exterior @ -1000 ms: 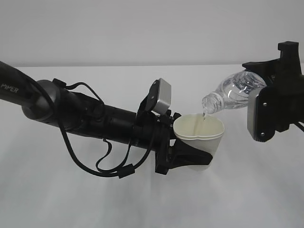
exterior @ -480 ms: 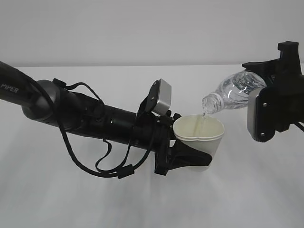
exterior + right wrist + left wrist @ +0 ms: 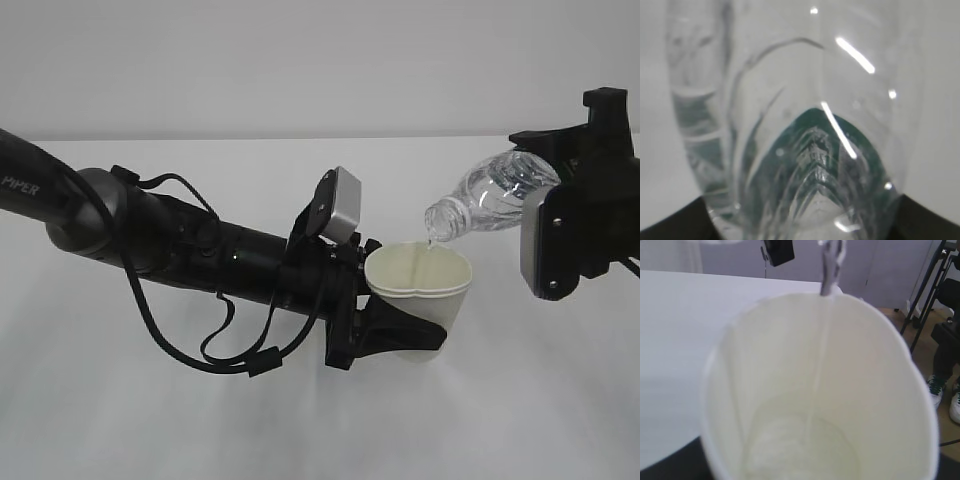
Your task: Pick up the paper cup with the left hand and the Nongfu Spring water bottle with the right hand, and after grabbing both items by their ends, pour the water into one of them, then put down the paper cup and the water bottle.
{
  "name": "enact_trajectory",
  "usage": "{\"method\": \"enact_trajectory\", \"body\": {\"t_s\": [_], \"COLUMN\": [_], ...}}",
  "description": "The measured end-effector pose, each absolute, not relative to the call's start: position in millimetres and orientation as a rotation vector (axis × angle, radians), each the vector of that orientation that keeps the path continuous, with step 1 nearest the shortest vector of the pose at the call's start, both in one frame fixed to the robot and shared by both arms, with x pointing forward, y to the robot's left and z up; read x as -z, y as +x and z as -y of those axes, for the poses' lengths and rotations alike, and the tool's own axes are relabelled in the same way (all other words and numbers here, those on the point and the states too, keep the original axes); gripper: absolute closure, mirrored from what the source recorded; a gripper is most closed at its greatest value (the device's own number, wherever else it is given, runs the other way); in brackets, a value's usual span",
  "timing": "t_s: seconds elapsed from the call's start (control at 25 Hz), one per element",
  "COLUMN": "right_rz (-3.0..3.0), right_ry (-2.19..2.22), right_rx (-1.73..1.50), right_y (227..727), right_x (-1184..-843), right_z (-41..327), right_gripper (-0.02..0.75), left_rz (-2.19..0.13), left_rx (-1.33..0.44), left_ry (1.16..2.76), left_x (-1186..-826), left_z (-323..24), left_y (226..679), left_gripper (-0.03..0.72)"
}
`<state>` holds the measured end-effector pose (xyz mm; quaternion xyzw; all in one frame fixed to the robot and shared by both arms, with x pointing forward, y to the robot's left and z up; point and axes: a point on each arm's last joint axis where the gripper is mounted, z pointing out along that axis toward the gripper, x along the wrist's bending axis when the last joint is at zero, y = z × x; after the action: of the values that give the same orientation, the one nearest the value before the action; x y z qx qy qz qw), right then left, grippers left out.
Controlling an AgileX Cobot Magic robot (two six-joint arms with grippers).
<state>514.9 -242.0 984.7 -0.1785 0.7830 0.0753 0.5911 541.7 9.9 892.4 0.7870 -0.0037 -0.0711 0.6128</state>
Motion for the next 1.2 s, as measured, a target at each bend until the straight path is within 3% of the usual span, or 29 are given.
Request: {"method": "enact_trajectory", "body": {"t_s": [1.2], "right_rz": [-1.817], "right_ry": [-0.427], "right_rx": [-0.171], "right_y": [516.4], "right_x": [-986.6], "right_z": [241.4], "right_gripper": [0.329], "left_rz": [0.012], "left_rx": [0.165], "left_ry": [1.817], "left_x": [-892.3], "left_z": [-10.0], "left_y": [541.5], "left_gripper": [0.249]}}
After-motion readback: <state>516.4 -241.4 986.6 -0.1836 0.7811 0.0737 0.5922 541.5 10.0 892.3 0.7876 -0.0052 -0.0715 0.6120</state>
